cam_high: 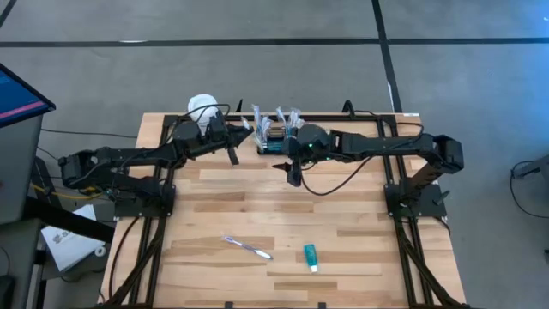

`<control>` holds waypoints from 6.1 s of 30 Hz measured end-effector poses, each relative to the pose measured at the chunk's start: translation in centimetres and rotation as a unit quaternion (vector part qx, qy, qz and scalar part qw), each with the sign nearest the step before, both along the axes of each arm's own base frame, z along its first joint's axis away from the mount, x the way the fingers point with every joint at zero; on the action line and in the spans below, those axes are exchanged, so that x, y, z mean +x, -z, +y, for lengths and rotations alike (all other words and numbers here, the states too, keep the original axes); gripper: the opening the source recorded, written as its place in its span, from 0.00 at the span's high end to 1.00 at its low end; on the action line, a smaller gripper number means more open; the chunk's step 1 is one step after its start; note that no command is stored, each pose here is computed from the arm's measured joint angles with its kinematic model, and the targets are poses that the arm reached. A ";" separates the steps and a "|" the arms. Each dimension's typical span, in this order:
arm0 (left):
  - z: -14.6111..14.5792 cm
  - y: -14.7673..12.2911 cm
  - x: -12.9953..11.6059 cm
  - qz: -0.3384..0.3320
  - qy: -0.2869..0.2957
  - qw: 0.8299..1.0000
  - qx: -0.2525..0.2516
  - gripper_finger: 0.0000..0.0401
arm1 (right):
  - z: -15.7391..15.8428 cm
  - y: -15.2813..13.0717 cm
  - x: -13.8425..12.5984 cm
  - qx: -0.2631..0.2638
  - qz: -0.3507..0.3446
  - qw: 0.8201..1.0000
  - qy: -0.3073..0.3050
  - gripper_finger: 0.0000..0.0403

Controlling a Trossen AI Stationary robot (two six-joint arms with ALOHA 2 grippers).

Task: Pick & Place toothbrushing station
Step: Put the green toothbrush into the black wire organizer, then put the purple toothbrush into the black wire organizer

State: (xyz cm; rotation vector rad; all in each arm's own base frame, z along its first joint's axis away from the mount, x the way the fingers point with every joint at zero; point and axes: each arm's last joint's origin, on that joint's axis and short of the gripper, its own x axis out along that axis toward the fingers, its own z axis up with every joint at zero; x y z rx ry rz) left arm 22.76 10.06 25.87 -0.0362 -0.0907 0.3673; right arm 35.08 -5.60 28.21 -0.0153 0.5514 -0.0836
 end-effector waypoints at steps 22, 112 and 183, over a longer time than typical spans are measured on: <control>3.4 2.3 0.8 0.019 -0.051 0.998 -0.011 0.98 | 0.6 4.3 2.7 0.009 0.036 0.999 -0.011 0.54; 4.5 7.9 3.7 0.131 -0.085 0.986 -0.050 0.98 | 1.0 4.3 2.7 0.008 0.034 0.999 -0.017 0.56; 4.3 7.9 3.3 0.163 -0.087 0.981 -0.057 0.64 | 1.0 4.5 2.6 0.007 0.048 0.999 -0.019 0.56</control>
